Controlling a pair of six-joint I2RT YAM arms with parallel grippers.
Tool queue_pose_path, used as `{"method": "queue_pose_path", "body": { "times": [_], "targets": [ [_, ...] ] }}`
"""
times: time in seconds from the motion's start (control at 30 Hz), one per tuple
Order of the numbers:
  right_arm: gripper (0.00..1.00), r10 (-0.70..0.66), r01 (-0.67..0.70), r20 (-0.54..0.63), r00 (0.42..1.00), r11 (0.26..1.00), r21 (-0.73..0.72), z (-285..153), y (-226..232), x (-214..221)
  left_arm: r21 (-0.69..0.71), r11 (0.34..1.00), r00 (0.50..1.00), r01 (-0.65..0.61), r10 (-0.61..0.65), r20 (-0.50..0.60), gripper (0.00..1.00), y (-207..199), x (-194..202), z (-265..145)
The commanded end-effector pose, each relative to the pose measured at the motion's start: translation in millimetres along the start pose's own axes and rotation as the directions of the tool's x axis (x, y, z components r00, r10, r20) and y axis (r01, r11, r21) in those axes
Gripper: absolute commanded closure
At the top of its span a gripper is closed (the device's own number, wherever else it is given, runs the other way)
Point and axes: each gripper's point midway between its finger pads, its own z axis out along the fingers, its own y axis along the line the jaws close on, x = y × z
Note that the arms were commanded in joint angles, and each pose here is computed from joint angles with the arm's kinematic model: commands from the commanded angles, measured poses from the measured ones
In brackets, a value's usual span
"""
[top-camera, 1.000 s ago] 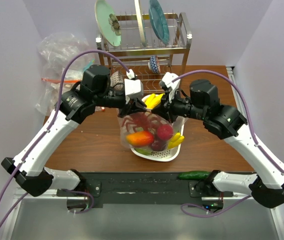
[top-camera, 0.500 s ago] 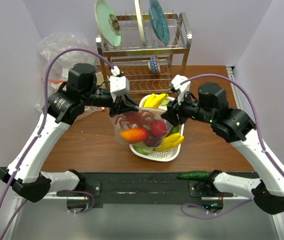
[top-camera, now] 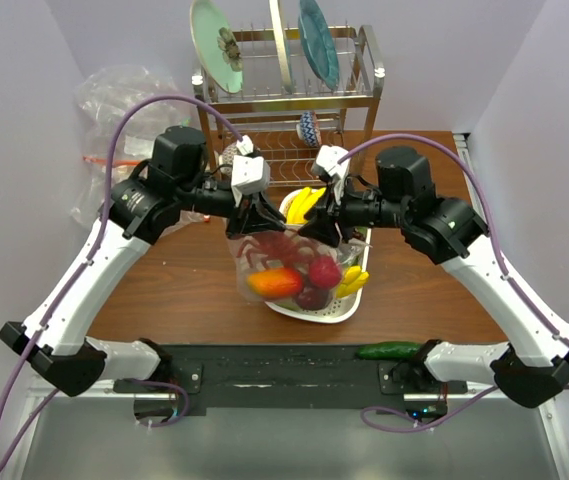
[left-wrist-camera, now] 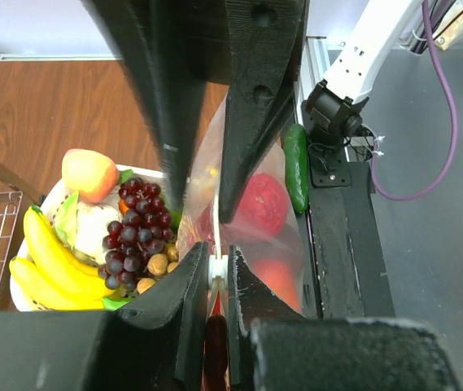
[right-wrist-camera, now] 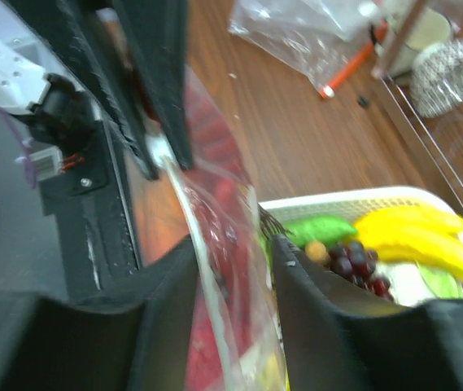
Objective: Place the food in the zip-top bag and seal the zipper
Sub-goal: Zip the zipper food storage bag at the center of the board.
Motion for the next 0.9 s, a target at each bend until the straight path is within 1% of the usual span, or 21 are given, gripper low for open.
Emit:
{"method": "queue_pose_path", "body": {
  "times": [0.0,0.03,0.13,0.17,0.2,0.27,0.3,0.37,0.4,0.43,0.47,0.53,0.6,0.67,0.7,0.77,0.8,0.83,0.87],
  "targets": [
    [0.89,-0.063,0.080,0.139,0.988,0.989,-0.123,-5.1,24.1,-37.2,0.037,0.996,0.994,-0.081,0.078,0.073,1.00,-9.9,-30.1,-3.0],
    [1.00,-0.062,0.079,0.139,0.988,0.990,-0.118,-5.8,23.5,-37.2,0.034,0.996,0.994,-0.079,0.076,0.073,1.00,-9.6,-30.4,-3.2],
    [1.00,-0.051,0.057,0.103,0.993,0.997,-0.056,-8.0,14.1,-29.9,0.007,0.996,0.994,-0.085,0.084,0.071,1.00,-7.4,-33.2,-5.8],
    [1.00,-0.046,0.050,0.091,0.995,0.998,-0.038,-8.7,11.4,-27.0,-0.004,0.996,0.994,-0.084,0.085,0.072,0.90,-6.7,-34.3,-7.0],
    [1.00,-0.034,0.035,0.066,0.997,0.999,-0.012,-10.0,7.6,-21.4,-0.031,0.995,0.993,-0.090,0.092,0.073,0.67,-2.7,-36.5,-8.2],
    [1.00,-0.017,0.016,0.039,0.999,1.000,0.015,-11.4,3.7,-15.1,-0.064,0.994,0.992,-0.090,0.095,0.079,0.52,-1.9,-40.6,-13.0],
    [1.00,0.000,0.000,0.016,1.000,1.000,0.021,-12.1,3.7,-8.8,-0.103,0.990,0.991,-0.097,0.106,0.082,0.42,2.9,-44.3,-16.1],
    [1.00,0.010,-0.010,0.010,1.000,0.999,0.034,-14.7,3.3,-5.4,-0.149,0.982,0.987,-0.112,0.128,0.100,0.34,1.6,-50.7,-26.2],
    [1.00,0.019,-0.019,0.004,1.000,0.999,0.030,-14.2,4.5,-1.8,-0.184,0.974,0.982,-0.129,0.151,0.112,0.28,5.0,-56.4,-30.7],
    [1.00,0.020,-0.020,0.009,1.000,1.000,0.023,-15.7,6.8,-2.1,-0.205,0.971,0.982,-0.123,0.149,0.117,0.26,6.8,-55.3,-34.5],
    [1.00,0.022,-0.022,0.012,1.000,1.000,0.021,-17.1,8.0,-1.7,-0.219,0.965,0.977,-0.141,0.172,0.129,0.24,1.5,-60.0,-41.1],
    [1.00,0.029,-0.029,0.005,1.000,0.999,0.016,-19.0,10.3,0.4,-0.242,0.959,0.977,-0.147,0.180,0.118,0.20,2.9,-57.5,-44.9],
    [1.00,0.033,-0.033,0.001,0.999,0.999,0.012,-22.8,12.9,0.0,-0.257,0.957,0.984,-0.132,0.157,0.080,0.19,7.2,-45.2,-44.2],
    [1.00,0.037,-0.037,0.006,0.999,0.999,-0.003,-25.7,16.7,-3.2,-0.265,0.952,0.983,-0.153,0.174,0.058,0.19,10.0,-36.4,-43.4],
    [1.00,0.046,-0.046,0.001,0.999,0.999,-0.011,-26.4,19.1,-2.9,-0.265,0.952,0.984,-0.153,0.171,0.050,0.21,14.3,-24.5,-37.9],
    [1.00,0.057,-0.057,0.007,0.998,0.998,-0.018,-28.6,21.7,-5.7,-0.268,0.943,0.971,-0.198,0.226,0.078,0.22,5.7,-23.7,-40.9],
    [1.00,0.070,-0.070,0.006,0.998,0.997,-0.018,-28.4,22.1,-5.7,-0.282,0.934,0.961,-0.222,0.258,0.097,0.21,9.9,-15.6,-35.5],
    [1.00,0.078,-0.078,0.002,0.997,0.997,-0.016,-28.5,22.0,-4.9,-0.302,0.917,0.943,-0.259,0.308,0.125,0.21,1.1,-21.0,-42.9],
    [1.00,0.085,-0.085,0.001,0.996,0.996,-0.014,-28.0,21.4,-5.4,-0.320,0.906,0.933,-0.278,0.333,0.134,0.20,1.0,-19.7,-43.8]
  ]
}}
